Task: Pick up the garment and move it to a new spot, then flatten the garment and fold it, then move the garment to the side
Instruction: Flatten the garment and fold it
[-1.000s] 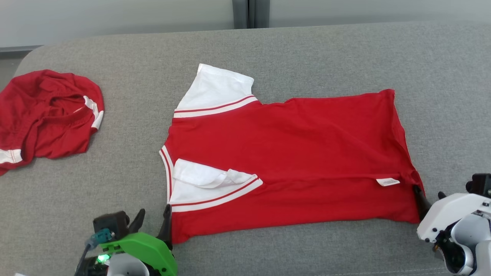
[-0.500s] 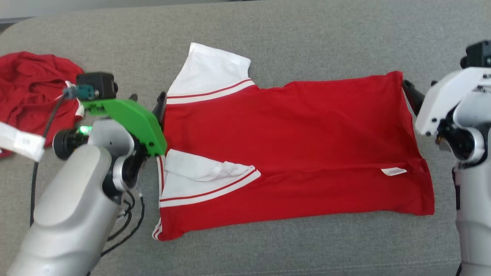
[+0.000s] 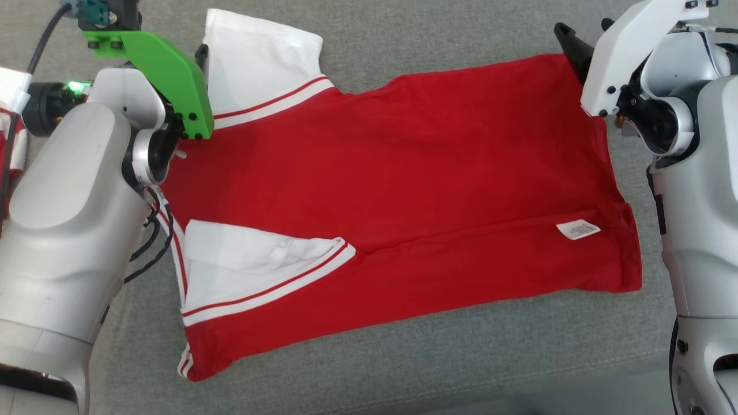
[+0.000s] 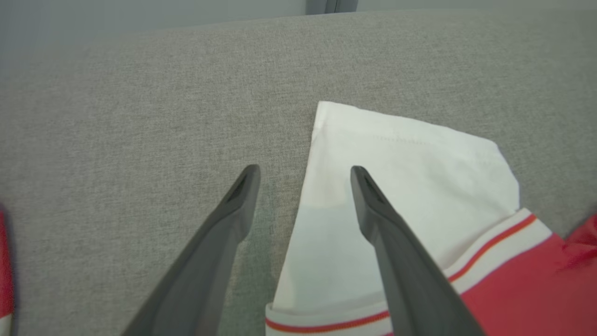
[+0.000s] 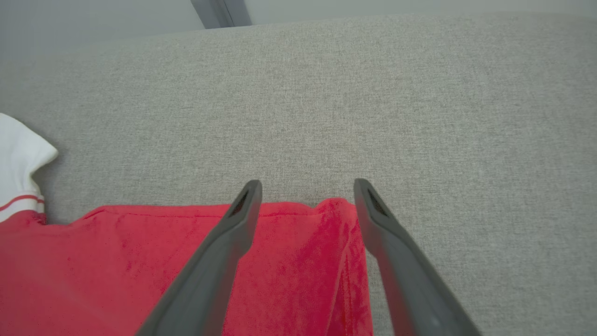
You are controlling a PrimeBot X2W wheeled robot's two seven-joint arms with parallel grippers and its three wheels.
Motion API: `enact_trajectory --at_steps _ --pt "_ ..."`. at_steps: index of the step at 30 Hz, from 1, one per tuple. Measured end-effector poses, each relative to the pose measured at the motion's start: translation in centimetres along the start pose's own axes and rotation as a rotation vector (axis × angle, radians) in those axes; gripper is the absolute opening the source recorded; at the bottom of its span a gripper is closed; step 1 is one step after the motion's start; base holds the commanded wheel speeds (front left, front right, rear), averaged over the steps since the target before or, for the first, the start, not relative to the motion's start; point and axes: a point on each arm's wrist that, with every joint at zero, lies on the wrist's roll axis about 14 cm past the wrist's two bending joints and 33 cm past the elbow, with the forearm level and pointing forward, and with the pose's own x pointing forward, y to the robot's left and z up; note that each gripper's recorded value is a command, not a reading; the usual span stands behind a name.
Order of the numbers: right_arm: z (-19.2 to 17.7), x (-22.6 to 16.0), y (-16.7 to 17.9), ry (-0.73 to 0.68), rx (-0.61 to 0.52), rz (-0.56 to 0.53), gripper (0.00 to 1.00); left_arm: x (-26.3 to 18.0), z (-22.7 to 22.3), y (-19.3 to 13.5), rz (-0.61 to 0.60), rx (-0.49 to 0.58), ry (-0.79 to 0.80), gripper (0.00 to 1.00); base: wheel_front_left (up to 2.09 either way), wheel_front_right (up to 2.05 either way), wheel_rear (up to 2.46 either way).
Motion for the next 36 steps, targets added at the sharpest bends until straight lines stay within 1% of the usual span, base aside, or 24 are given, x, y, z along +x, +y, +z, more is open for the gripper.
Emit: enact_trajectory --at_steps 7,10,11,12,13,19,21,23,26,30,33,36 --pt "-2.2 1.1 -2.4 0.04 0.016 -0.041 1.0 3.5 -1.2 -2.0 -0.052 0.019 0.049 1.0 0.0 0.0 0.0" --pt "-2.9 1.3 -3.2 0.054 0.013 -0.057 1.0 4.5 -2.2 -2.0 -0.043 0.023 0.079 1.0 0.0 0.0 0.0" --pt "-3.0 1.3 -3.3 0.057 0.009 -0.059 1.0 4.7 -2.2 -1.8 -0.037 0.023 0.083 0.66 0.0 0.0 0.0" --pt "-2.9 1.4 -3.3 0.058 0.003 -0.06 1.0 4.9 -2.2 -1.7 -0.031 0.022 0.086 0.4 0.0 0.0 0.0" --pt "-2.8 1.4 -3.4 0.057 -0.005 -0.062 1.0 5.0 -2.3 -1.5 -0.027 0.023 0.086 0.0 0.0 0.0 0.0" --pt "-1.7 1.4 -3.6 0.051 -0.053 -0.067 1.0 4.8 -2.4 -0.2 -0.013 0.005 0.09 0.0 0.0 0.0 0.0" --pt "-1.3 1.4 -3.4 0.049 -0.077 -0.063 1.0 4.7 -2.2 0.1 -0.016 -0.01 0.084 0.0 0.0 0.0 0.0" --pt "-1.0 1.3 -3.4 0.049 -0.113 -0.068 1.0 4.5 -2.0 0.3 -0.024 -0.001 0.078 0.0 0.0 0.0 0.0" --pt "-2.4 1.2 -3.6 0.105 -0.132 -0.07 1.0 4.2 -1.8 0.6 -0.027 0.006 0.072 0.0 0.0 0.0 0.0" --pt "-4.3 0.9 -4.5 0.161 -0.128 -0.083 1.0 4.1 -1.6 0.6 -0.033 0.01 0.065 0.0 0.0 0.0 0.0" --pt "-5.2 1.1 -4.1 0.179 -0.113 -0.061 1.0 4.1 -1.6 0.5 -0.037 0.01 0.062 0.0 0.0 0.0 0.0" --pt "-5.1 1.6 -3.6 0.157 -0.118 -0.041 1.0 4.3 -1.7 0.5 -0.041 0.009 0.06 0.0 0.0 0.0 0.0"
